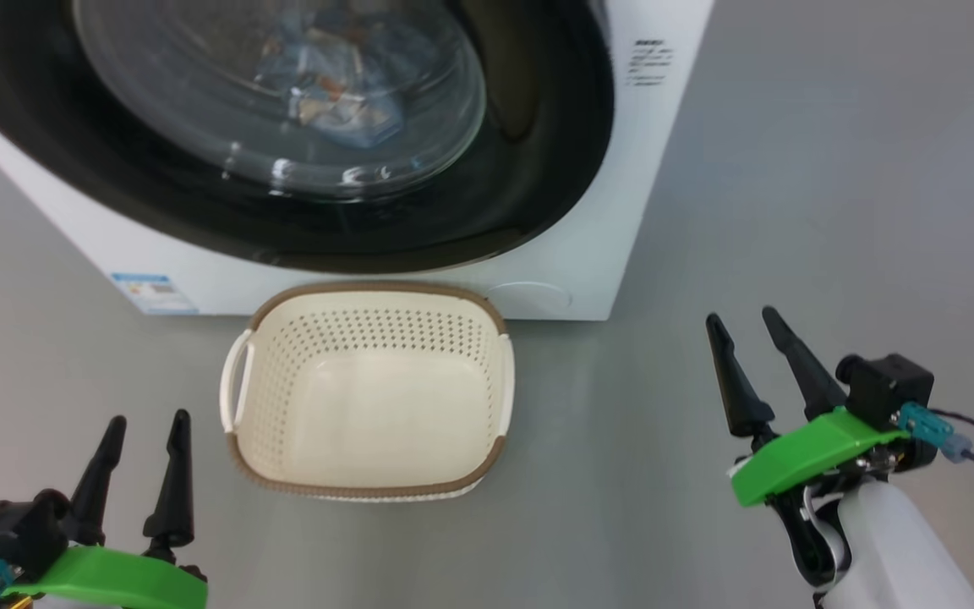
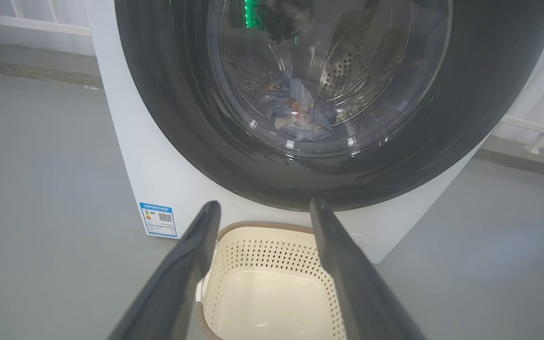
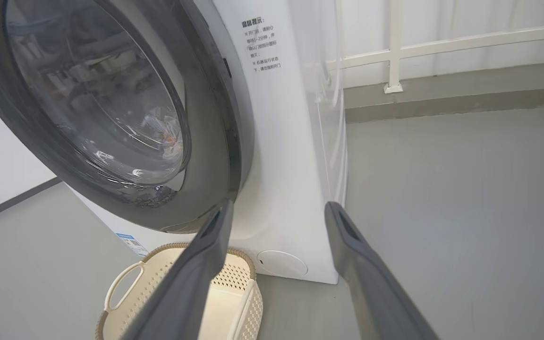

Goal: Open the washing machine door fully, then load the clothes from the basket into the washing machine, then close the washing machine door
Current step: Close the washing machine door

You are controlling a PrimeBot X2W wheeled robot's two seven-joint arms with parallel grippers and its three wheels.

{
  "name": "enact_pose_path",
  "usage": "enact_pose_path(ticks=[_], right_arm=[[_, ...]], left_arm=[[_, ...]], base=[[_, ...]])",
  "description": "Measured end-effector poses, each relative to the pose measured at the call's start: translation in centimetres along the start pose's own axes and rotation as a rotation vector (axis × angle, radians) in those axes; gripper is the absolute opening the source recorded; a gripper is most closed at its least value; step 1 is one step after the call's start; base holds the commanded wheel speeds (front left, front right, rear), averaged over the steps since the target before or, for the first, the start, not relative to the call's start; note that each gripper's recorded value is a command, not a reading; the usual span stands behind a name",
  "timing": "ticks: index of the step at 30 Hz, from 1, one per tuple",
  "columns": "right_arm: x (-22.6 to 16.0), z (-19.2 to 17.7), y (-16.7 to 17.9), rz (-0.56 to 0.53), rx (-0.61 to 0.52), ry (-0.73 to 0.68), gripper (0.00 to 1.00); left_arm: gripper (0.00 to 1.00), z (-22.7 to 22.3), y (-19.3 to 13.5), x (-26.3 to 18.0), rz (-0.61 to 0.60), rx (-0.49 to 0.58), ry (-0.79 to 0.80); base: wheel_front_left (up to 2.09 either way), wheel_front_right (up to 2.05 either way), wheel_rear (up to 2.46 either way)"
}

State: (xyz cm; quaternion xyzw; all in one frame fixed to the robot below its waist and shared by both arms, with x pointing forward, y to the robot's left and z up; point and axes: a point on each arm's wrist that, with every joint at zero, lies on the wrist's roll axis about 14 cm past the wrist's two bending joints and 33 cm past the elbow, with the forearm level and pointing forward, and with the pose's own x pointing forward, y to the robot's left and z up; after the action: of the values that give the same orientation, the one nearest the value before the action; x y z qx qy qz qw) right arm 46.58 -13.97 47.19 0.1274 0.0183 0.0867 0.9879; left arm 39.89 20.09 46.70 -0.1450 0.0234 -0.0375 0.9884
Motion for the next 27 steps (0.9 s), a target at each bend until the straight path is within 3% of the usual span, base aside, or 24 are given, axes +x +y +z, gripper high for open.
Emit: enact_pose_path(ticks=[18,27], right_arm=[[-6.7,0.3,-5.0,-0.154,-0.018,0.007,1.00],[-8.2,0.7,-6.2,-0.199,-0.014,-0.005,1.00]], left_arm=[[1.00,-0.1,-1.9,-0.2,-0.062,0.003,0.008],[1.00,0.0,-2.0,-0.3,-0.068,0.014,0.008]], base=[[0.00,0.00,0.00],[0.00,0.00,0.00]])
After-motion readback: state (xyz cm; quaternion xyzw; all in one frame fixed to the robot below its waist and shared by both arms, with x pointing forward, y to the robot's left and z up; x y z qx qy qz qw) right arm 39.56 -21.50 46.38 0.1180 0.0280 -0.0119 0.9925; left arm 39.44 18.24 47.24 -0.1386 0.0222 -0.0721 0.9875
